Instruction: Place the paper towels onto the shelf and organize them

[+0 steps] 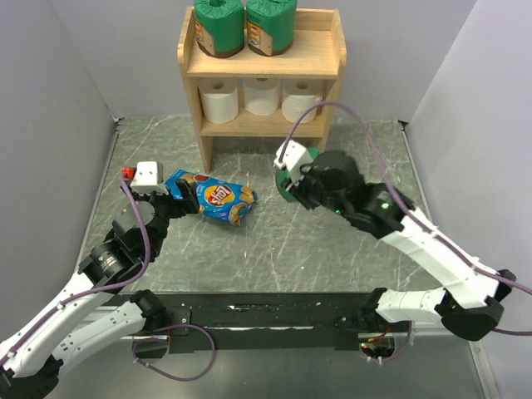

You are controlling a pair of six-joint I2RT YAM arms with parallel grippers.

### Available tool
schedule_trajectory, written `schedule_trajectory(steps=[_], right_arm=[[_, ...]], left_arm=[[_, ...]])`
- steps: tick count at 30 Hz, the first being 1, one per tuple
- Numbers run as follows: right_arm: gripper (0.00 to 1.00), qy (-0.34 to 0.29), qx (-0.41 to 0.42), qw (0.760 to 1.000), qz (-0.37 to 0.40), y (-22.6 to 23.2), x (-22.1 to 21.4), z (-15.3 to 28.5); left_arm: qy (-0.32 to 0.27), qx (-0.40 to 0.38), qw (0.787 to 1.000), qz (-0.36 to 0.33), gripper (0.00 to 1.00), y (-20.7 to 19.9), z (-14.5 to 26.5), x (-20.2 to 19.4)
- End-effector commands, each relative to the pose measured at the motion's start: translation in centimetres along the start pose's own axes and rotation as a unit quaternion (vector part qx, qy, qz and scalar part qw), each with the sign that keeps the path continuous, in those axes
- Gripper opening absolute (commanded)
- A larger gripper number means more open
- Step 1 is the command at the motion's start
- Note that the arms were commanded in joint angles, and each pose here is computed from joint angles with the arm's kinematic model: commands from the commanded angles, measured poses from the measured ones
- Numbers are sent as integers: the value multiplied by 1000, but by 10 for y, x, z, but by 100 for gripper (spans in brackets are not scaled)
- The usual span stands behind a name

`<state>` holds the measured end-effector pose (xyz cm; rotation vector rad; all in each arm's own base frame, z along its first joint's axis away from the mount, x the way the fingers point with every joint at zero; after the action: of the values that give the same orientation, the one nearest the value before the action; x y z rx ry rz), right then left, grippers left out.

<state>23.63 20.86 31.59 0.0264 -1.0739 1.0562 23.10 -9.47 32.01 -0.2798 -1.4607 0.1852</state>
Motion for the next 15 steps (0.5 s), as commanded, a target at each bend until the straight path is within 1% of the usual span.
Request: schedule_trajectory(steps=[1, 2, 4, 5, 7, 8, 10, 11, 13, 14, 15], right_arm=[[40, -107, -75, 990, 56, -51, 66, 55], [40, -133, -93, 984, 70, -63, 83, 68], [40, -166, -114, 976, 85, -75, 101, 78], [40, -200, -136, 965, 105, -85, 119, 87], [40, -230, -160, 952, 127, -95, 135, 94], [40, -254, -186, 938, 142, -105, 149, 103], [40, -268, -195, 930, 158, -114, 161, 102], [40, -282, -211, 922, 161, -124, 171, 112], [40, -286, -226, 917, 161, -141, 180, 107], [40, -305, -232, 909, 162, -149, 191, 119], [40, -294, -231, 912, 166, -154, 193, 105]], left_arm=[[-19, -9, 1000, 17, 96, -3, 3, 12], [-19, -8, 1000, 16, 96, -3, 3, 12], [-20, -9, 1000, 17, 96, -3, 3, 13], [-20, -9, 1000, 18, 96, -3, 3, 13], [-19, -9, 1000, 17, 97, -3, 3, 13], [-20, -10, 1000, 18, 96, -3, 3, 13], [-20, -10, 1000, 18, 96, -3, 3, 13], [-20, -10, 1000, 18, 96, -3, 3, 13], [-20, -11, 1000, 19, 97, -3, 4, 13], [-20, -11, 1000, 19, 96, -3, 4, 13], [-19, -12, 1000, 18, 96, -4, 4, 12]])
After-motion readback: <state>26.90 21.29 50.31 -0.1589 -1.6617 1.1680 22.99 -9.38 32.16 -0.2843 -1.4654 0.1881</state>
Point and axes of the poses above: each gripper's point midway between its finger pads, its own z axis back along the fingers, its own y axis along the line the jaws close on, x = y × z, the point moved 2 cm from there along z, back along the fingers, and after that the axes turned 7 degrees about z, right-handed, at the moved point
